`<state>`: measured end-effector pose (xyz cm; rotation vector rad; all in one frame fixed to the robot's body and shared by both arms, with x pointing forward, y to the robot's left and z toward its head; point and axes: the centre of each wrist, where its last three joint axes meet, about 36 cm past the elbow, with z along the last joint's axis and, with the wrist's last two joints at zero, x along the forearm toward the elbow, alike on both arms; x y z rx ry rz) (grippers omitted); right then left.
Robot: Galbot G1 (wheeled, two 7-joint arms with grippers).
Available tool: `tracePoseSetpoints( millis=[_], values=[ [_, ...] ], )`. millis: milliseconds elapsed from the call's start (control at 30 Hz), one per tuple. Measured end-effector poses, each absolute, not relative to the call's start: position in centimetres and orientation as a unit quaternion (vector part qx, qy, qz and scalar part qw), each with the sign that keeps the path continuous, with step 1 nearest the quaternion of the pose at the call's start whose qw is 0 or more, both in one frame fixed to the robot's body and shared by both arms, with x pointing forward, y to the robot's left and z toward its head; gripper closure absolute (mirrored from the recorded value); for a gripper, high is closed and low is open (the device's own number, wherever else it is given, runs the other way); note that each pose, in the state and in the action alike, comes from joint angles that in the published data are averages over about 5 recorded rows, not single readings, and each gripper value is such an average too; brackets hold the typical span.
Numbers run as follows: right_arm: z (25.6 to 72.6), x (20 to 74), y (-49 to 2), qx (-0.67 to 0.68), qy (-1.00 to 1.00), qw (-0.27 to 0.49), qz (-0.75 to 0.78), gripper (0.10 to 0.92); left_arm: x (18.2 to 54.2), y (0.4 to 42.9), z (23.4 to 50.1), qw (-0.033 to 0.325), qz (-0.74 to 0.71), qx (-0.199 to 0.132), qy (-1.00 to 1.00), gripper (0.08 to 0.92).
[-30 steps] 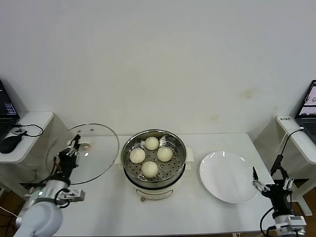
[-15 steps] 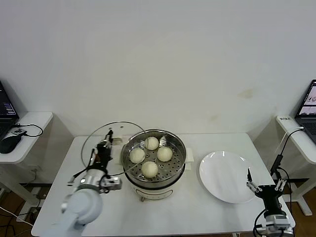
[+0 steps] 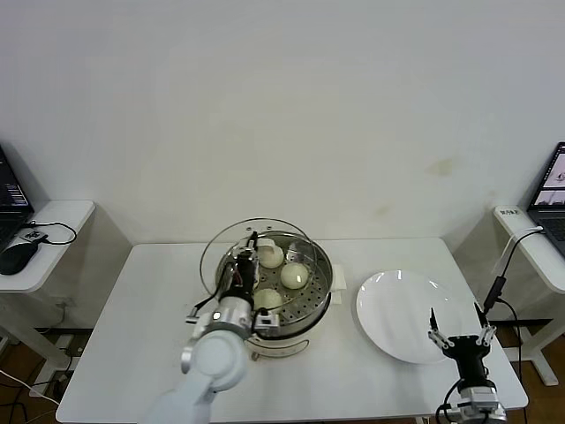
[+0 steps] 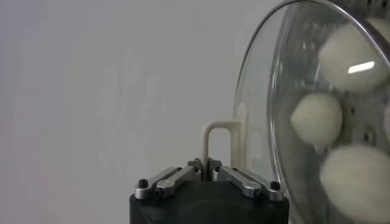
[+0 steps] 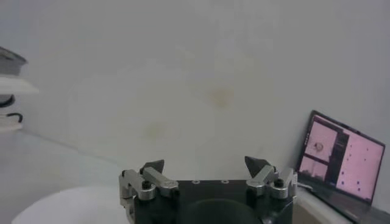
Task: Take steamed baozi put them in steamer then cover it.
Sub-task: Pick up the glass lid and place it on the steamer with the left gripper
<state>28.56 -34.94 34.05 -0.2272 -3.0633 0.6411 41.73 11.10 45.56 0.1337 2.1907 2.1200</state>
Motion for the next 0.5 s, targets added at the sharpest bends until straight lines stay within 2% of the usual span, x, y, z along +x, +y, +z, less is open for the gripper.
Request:
tracePoseSetpoints(
  millis=[500],
  values=[
    [33.3,28.4,-34.3,-0.065,-0.976,0.008,0.207,0.200,41.1,8.6,44.5,0.041,0.705,0.052,0.706,0.870]
  ],
)
